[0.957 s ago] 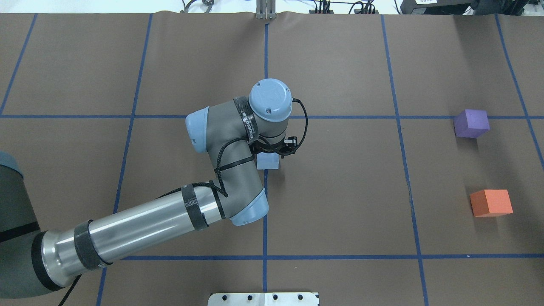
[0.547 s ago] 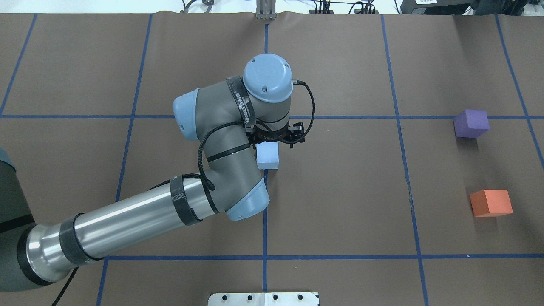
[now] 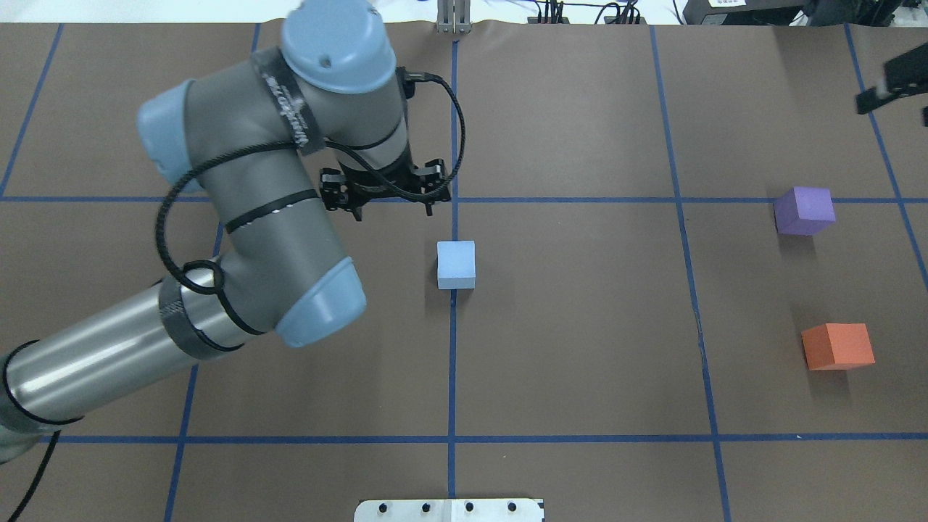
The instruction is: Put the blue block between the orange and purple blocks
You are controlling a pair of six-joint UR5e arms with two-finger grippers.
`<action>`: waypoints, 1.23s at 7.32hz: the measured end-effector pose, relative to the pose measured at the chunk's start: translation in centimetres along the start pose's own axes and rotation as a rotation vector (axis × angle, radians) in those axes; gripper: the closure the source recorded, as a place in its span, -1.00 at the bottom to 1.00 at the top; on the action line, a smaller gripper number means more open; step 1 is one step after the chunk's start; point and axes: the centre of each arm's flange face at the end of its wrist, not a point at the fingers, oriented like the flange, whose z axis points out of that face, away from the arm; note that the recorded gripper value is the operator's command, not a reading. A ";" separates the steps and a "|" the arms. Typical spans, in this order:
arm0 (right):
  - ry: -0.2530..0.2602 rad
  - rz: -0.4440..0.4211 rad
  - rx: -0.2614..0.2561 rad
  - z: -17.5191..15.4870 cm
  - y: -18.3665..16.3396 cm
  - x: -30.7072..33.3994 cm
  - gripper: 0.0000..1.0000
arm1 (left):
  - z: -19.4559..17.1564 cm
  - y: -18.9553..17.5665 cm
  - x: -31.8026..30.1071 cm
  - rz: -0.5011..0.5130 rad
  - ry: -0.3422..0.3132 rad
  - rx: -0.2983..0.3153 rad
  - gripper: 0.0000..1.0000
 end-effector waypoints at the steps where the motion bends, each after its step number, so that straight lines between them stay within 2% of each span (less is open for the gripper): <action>1: 0.024 0.006 -0.005 4.3 1.3 -7.5 -1.00 | -0.9 -1.6 -4.4 0.001 -0.005 0.000 -1.00; 3: 0.114 -0.028 -0.020 13.1 5.0 -18.9 -1.00 | -2.3 -3.2 -12.0 0.003 -0.027 0.023 -1.00; 5: 0.186 -0.081 -0.052 20.1 7.8 -24.3 -1.00 | -3.7 -3.2 -17.5 0.006 -0.045 0.047 -1.00; 6: 0.194 -0.109 -0.056 23.3 8.7 -25.9 -1.00 | -4.2 -3.2 -19.4 0.016 -0.054 0.055 -1.00; 8: 0.178 -0.152 -0.032 29.9 9.0 -27.5 -1.00 | -4.4 -3.6 -22.5 0.056 -0.080 0.057 -1.00; 9: 0.175 -0.161 -0.028 32.0 8.7 -28.5 -1.00 | -4.4 -3.8 -23.5 0.069 -0.089 0.055 -1.00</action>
